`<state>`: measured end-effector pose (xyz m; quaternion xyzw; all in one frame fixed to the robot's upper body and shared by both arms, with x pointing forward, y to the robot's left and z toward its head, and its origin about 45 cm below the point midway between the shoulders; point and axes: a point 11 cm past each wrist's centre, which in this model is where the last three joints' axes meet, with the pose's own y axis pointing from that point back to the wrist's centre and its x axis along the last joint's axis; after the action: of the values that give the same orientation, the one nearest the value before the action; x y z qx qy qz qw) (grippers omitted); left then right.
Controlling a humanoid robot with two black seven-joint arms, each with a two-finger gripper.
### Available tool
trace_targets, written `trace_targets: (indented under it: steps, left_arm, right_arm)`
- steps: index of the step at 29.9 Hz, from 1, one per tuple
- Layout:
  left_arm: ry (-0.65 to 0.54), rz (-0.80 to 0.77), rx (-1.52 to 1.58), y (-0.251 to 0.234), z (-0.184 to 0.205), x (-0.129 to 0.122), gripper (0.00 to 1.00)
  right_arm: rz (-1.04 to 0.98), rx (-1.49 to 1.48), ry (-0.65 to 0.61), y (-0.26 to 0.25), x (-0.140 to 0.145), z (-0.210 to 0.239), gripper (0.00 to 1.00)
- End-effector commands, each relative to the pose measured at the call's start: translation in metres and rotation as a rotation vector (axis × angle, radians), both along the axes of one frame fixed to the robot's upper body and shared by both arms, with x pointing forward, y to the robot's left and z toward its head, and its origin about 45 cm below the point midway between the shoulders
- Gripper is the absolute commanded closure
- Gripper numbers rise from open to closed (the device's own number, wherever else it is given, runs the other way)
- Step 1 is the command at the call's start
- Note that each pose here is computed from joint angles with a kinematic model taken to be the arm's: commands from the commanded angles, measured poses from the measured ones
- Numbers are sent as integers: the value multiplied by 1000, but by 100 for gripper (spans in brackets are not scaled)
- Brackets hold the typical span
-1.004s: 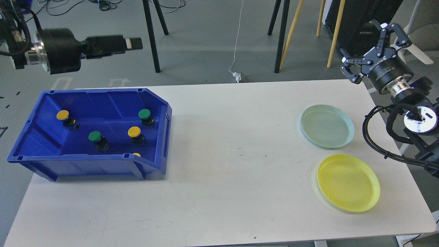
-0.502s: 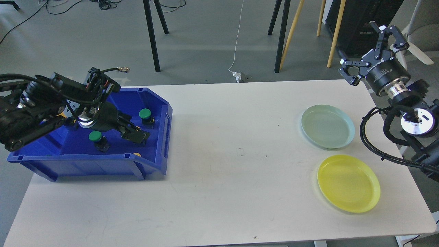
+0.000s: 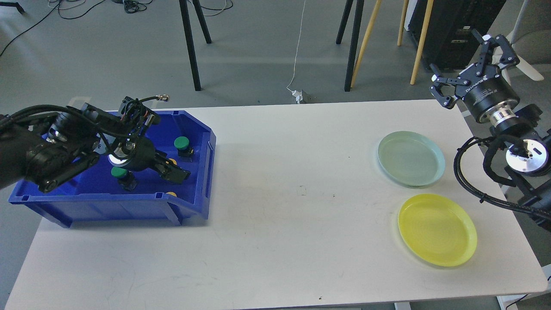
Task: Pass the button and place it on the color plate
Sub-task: 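Lower the left gripper into the blue bin over a green button, then close the left gripper on the green-capped button in the bin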
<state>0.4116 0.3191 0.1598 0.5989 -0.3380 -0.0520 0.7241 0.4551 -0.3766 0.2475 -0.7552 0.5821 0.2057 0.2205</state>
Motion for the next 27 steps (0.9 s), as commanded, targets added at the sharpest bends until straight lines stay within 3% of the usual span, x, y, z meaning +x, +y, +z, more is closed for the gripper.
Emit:
trace_targets:
  steps: [1,4,8,13,16,20,27]
  left_arm:
    - [0,26,15,3,-6,4,8]
    - [14,39,20,7,-14,0,14]
    - [20,41,23,9,-17,-2,35]
    - [23,45,21,10,-18,-4,40]
    - [22,44,21,9,-17,-3,51]
    - [22,44,22,10,-17,-3,57]
    - [19,44,24,10,-16,-2,81]
  right_arm:
    - [1,4,9,1,-2,-5,1]
    - [3,8,11,3,-2,-6,1]
    - [3,8,17,3,-3,-9,1]
    - [1,10,21,2,-4,-11,1]
    - [-1,10,25,2,-5,-13,1]
    - [-6,14,27,0,-7,-15,1]
    - [-20,28,28,-4,-10,-17,1]
